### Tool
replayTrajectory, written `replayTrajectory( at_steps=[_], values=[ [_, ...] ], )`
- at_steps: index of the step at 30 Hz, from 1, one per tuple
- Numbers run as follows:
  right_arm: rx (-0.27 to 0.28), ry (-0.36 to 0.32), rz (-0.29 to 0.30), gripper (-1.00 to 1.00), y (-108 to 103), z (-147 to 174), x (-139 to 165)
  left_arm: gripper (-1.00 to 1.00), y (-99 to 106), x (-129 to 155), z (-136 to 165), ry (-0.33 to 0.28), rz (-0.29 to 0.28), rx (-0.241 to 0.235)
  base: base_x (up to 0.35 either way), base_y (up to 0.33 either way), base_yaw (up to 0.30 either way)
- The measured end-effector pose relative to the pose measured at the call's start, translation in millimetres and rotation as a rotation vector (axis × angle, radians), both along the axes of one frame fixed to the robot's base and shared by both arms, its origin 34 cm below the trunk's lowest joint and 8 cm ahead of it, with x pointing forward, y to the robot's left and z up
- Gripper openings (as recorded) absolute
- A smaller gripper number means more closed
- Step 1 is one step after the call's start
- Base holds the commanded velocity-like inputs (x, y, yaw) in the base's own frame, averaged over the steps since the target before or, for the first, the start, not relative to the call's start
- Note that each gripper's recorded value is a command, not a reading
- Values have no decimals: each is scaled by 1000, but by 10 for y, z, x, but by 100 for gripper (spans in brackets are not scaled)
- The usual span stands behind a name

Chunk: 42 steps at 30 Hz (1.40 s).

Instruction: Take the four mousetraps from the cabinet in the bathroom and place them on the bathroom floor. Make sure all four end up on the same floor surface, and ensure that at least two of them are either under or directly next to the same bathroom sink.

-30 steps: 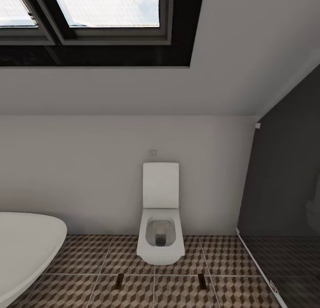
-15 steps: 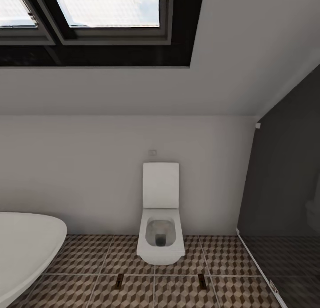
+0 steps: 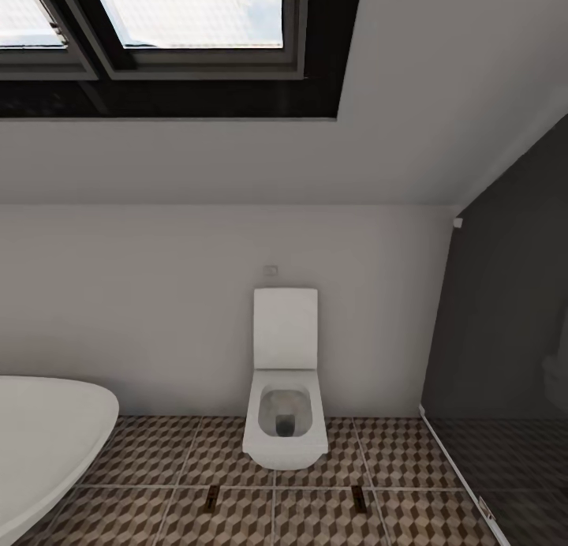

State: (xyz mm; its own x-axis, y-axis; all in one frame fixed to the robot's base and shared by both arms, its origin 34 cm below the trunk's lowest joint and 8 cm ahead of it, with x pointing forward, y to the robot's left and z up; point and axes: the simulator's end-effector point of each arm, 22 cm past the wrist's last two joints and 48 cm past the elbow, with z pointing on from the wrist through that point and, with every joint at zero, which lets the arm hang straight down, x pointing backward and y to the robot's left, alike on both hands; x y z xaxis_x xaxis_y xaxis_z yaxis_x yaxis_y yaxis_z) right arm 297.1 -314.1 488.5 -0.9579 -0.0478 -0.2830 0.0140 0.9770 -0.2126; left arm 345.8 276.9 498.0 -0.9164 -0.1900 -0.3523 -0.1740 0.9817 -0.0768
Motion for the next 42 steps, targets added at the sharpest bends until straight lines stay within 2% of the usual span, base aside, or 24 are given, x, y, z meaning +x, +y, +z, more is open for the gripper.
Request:
replayTrajectory(
  at_steps=[42],
  values=[
    [-1, 0, 2, 100, -5, 1, 1, 100, 1, 0, 0, 0, -2, 1, 0, 0, 0]
  ],
)
